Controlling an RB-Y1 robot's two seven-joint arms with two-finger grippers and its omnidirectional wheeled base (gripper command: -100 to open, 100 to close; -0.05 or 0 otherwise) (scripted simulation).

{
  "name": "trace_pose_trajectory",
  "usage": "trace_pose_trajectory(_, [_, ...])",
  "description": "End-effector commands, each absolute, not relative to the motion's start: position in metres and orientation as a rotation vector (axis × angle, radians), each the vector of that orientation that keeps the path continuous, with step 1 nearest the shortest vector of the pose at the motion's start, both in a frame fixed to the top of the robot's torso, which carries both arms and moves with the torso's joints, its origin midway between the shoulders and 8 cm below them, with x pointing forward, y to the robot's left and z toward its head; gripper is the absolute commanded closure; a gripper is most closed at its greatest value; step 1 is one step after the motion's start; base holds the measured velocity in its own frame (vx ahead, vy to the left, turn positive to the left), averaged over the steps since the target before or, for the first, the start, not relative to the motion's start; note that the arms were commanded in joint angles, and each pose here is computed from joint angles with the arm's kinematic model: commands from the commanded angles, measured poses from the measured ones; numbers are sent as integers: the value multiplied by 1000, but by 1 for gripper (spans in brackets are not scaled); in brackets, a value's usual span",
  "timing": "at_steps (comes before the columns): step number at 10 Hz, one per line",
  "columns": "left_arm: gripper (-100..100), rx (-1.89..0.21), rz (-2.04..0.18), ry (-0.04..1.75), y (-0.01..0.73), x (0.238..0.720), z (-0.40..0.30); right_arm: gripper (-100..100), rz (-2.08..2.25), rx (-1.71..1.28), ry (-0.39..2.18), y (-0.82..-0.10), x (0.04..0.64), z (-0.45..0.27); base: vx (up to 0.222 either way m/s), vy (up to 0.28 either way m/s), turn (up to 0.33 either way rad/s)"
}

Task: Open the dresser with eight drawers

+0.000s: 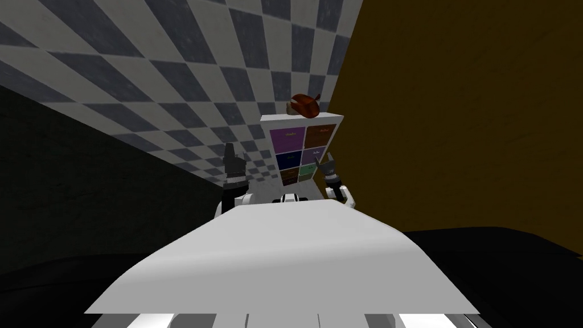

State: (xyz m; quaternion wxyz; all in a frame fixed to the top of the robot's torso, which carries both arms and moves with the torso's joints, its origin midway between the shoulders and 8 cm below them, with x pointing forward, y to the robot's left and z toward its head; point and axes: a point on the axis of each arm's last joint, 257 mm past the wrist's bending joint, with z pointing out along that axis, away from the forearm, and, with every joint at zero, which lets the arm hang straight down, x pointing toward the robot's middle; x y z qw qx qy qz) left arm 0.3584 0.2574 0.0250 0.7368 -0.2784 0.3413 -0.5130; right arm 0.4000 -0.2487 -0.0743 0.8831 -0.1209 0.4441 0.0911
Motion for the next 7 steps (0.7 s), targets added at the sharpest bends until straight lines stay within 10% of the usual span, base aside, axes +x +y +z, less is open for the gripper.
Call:
trace_pose_trajectory(1, [0, -611, -1127, 749, 257, 358, 25, -100, 94, -321, 931, -251, 405, -86, 54, 101, -88])
trace_pose_trajectory(7, [0, -611, -1127, 749, 257, 358, 25, -100, -84, -443, 927, -255, 410, -103, 51, 69, -38])
